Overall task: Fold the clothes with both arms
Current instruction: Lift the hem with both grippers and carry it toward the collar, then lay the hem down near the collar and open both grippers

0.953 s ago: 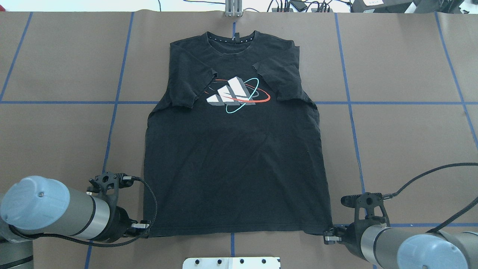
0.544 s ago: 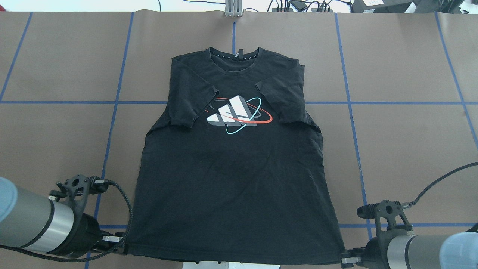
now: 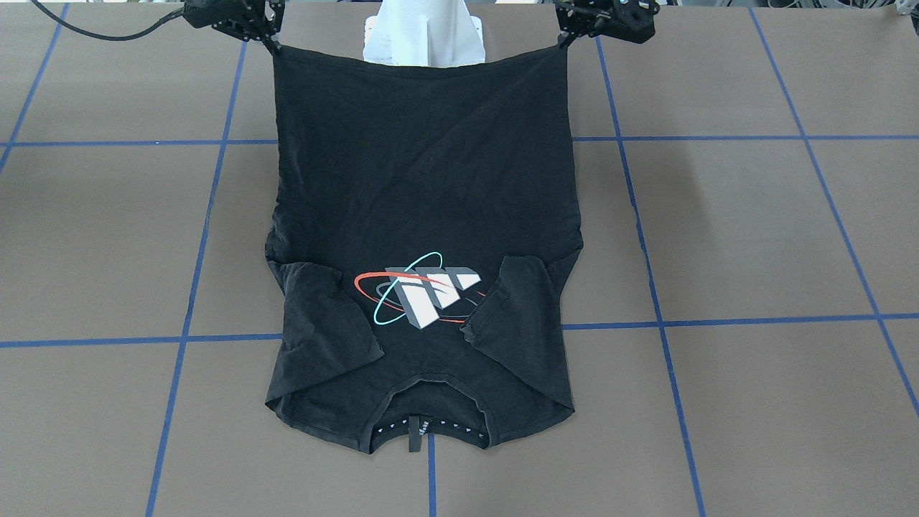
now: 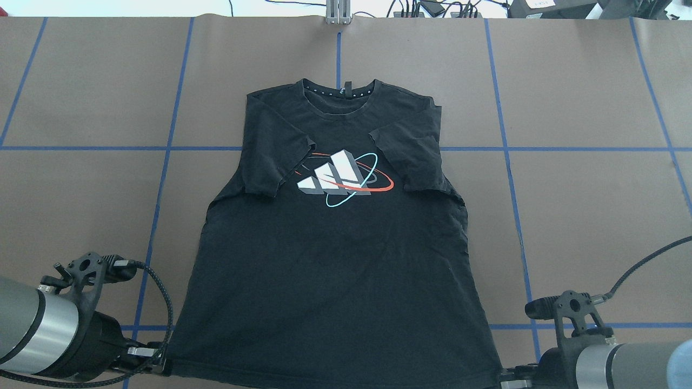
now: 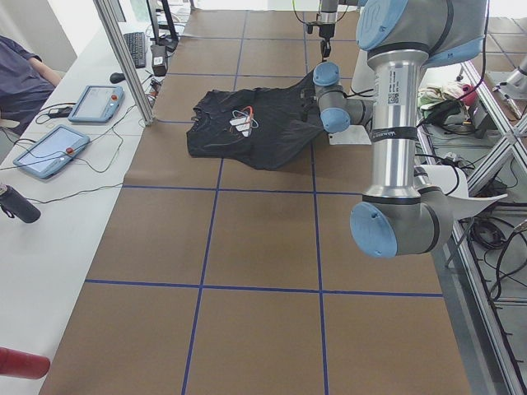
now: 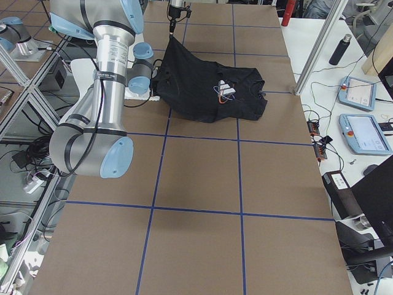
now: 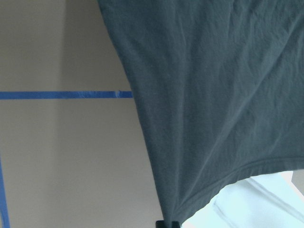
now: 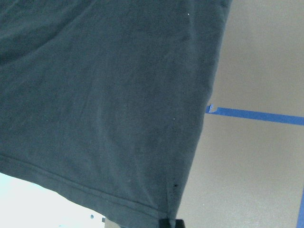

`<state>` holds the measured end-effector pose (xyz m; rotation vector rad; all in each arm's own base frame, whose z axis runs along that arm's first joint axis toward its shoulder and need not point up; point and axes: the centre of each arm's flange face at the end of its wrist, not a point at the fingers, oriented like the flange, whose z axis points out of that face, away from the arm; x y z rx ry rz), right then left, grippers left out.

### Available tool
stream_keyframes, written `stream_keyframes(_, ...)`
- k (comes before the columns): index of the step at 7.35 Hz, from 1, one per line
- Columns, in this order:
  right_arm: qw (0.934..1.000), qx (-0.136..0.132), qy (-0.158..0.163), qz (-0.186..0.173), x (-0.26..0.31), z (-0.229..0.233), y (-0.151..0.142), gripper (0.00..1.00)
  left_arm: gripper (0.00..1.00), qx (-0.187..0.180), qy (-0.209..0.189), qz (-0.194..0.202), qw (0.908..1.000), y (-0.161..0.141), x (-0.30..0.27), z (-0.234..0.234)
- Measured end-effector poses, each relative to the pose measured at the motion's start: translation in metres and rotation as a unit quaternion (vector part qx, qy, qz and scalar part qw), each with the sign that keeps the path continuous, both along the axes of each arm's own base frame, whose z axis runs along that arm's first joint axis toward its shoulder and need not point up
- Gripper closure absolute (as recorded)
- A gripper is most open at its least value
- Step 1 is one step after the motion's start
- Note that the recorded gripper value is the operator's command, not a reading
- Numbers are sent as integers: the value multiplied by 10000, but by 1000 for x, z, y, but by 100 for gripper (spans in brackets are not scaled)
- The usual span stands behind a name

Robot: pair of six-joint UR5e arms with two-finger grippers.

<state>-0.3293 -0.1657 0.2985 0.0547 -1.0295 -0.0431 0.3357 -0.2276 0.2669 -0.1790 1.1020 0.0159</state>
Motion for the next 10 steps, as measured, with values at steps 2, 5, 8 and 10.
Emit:
stream_keyframes(2,9977,92,4,664,4,4,-51,100,100,27,-84,-722,9974,-70,15,1)
stream_keyframes(5,9878,298,190,1513,-15,-12,-149,100,100,155,-110,-1659,9860,-160,3,-10)
stream_keyframes(8,9788,298,249,2009,1,-44,-220,100,100,354,-130,-2193,9749,-228,-17,-24)
stream_keyframes(10,9767,203,279,2119,0,-53,-281,100,100,558,-326,-2383,9690,-274,-5,-27)
